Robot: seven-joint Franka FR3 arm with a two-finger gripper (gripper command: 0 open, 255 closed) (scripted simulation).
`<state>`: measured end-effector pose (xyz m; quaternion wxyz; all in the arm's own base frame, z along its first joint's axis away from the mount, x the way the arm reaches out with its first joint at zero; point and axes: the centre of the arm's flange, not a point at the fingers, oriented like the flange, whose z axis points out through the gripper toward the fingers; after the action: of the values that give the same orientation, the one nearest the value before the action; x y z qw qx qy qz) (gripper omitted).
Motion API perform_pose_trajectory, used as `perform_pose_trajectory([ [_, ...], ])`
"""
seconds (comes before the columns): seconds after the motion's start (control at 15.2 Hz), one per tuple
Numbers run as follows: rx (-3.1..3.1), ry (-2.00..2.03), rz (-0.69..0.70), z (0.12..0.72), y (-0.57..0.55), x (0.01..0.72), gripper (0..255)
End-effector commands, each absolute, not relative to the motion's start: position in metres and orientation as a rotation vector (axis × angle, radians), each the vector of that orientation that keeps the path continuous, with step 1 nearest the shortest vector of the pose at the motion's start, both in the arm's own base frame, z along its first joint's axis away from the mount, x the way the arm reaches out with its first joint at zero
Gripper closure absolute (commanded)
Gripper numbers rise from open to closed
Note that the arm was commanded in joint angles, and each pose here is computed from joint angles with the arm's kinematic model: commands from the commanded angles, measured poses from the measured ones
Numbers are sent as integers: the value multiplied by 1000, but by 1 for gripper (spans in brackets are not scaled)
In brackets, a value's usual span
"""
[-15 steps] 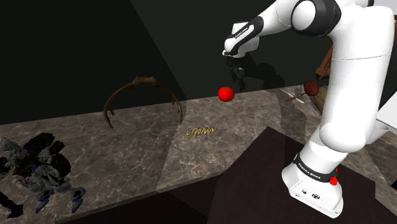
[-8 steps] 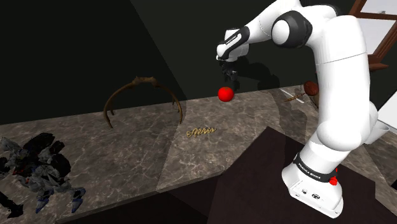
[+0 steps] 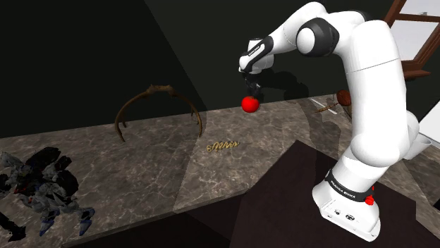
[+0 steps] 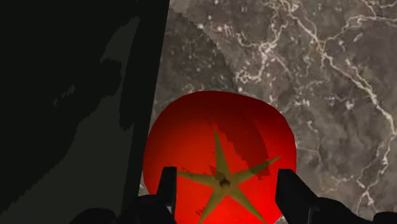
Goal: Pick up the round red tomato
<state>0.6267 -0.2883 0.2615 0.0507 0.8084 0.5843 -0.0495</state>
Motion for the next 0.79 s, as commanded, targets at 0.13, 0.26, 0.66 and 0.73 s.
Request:
perform_pose_trajectory([
  [0.13, 2461, 1779, -150, 261, -288, 627, 255],
  [0.26, 2461, 1779, -150, 261, -288, 627, 255],
  [0.66, 2461, 1778, -150, 271, -288, 627, 255],
  [0.73, 2461, 1778, -150, 277, -288, 627, 255],
])
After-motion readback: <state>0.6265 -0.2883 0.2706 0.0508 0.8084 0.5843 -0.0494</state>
